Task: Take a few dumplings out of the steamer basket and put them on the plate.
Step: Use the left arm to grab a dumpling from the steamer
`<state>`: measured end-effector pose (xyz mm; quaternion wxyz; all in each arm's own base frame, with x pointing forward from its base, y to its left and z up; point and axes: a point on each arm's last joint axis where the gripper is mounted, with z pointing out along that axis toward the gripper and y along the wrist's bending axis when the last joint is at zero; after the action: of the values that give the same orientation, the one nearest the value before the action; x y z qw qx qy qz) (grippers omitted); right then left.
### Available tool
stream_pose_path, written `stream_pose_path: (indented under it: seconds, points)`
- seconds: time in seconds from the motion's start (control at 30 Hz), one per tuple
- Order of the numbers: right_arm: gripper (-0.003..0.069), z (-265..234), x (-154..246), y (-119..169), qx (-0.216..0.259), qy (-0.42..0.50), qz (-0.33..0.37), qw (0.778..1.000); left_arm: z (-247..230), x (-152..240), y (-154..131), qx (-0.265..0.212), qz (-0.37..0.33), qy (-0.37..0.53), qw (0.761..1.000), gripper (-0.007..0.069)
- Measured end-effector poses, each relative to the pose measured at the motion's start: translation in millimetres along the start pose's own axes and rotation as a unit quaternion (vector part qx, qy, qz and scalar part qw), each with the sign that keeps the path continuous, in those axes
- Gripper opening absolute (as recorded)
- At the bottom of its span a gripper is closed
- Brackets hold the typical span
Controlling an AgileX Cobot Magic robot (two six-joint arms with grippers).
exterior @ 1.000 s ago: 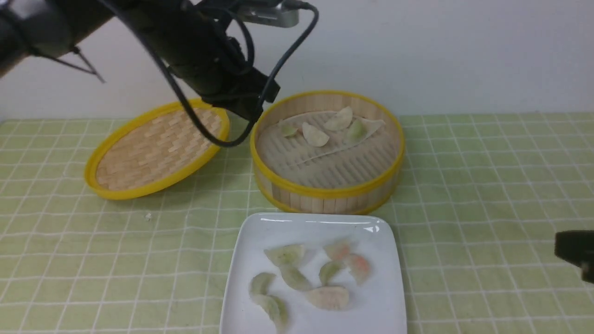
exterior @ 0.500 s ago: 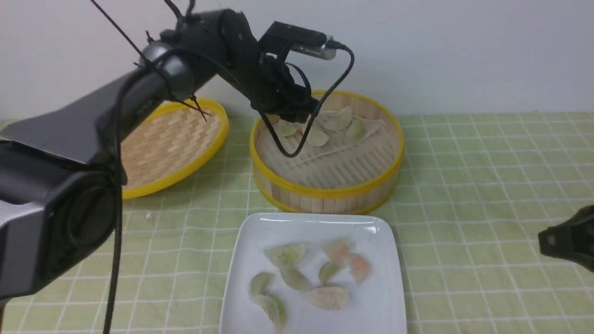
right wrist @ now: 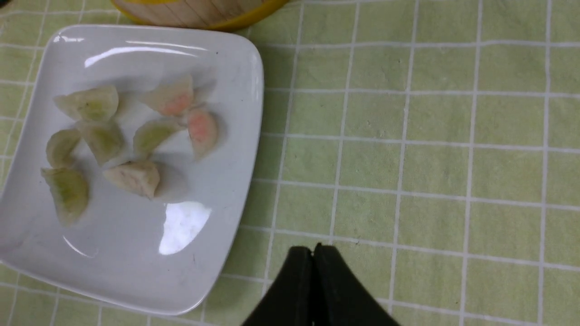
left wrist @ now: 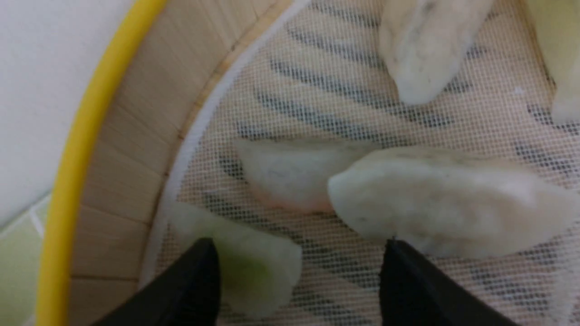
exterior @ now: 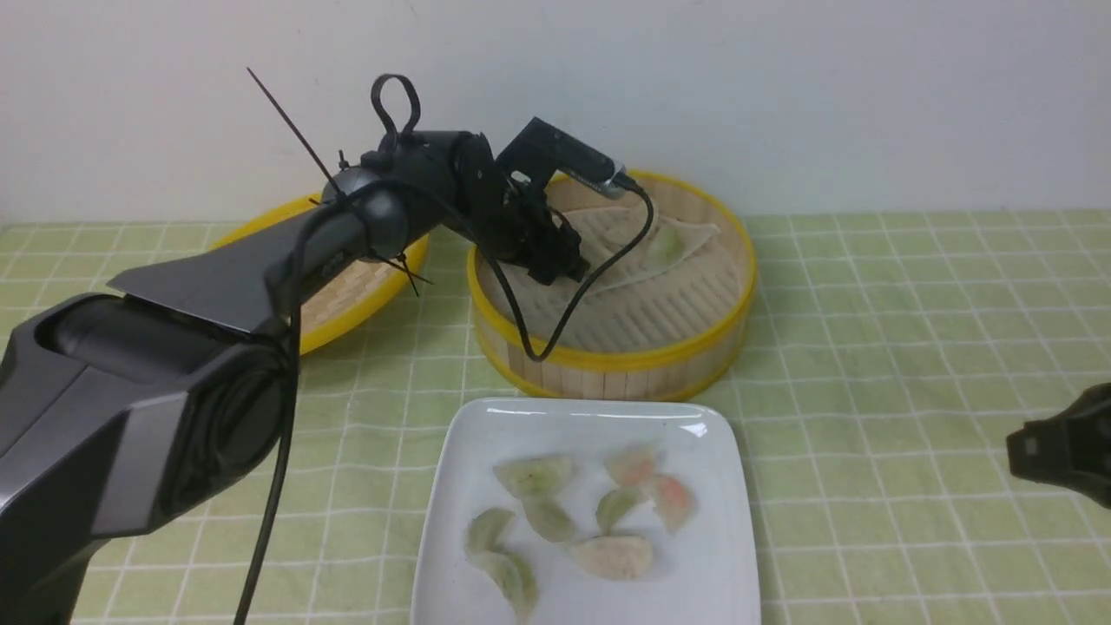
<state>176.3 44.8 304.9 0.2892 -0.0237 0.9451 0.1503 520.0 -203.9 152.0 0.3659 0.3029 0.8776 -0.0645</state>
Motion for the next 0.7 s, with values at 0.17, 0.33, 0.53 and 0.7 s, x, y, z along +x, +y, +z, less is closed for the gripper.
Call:
stream_pose_path:
  seconds: [0.17, 0.33, 0.53, 0.7]
  points:
    - [-0.0016, 0.0, 0.0, 0.0, 0.0, 0.0, 0.0, 1.0, 4.3, 1.3, -1.1, -0.004, 0.009, -0.003, 1.0, 0.0373]
    - [-0.0016, 0.0, 0.1, 0.0, 0.0, 0.0, 0.0, 1.0, 1.2, 0.4, -0.9, -0.004, 0.014, 0.005, 1.0, 0.0167]
    - [-0.0016, 0.2, 0.0, 0.0, 0.0, 0.001, -0.002, 1.0, -32.4, -13.0, -2.8, 0.013, 0.003, 0.038, 0.999, 0.0162]
    - [-0.0016, 0.2, 0.0, 0.2, -0.001, 0.001, -0.001, 1.0, -92.8, -44.4, -1.8, 0.015, 0.003, 0.022, 1.0, 0.0162]
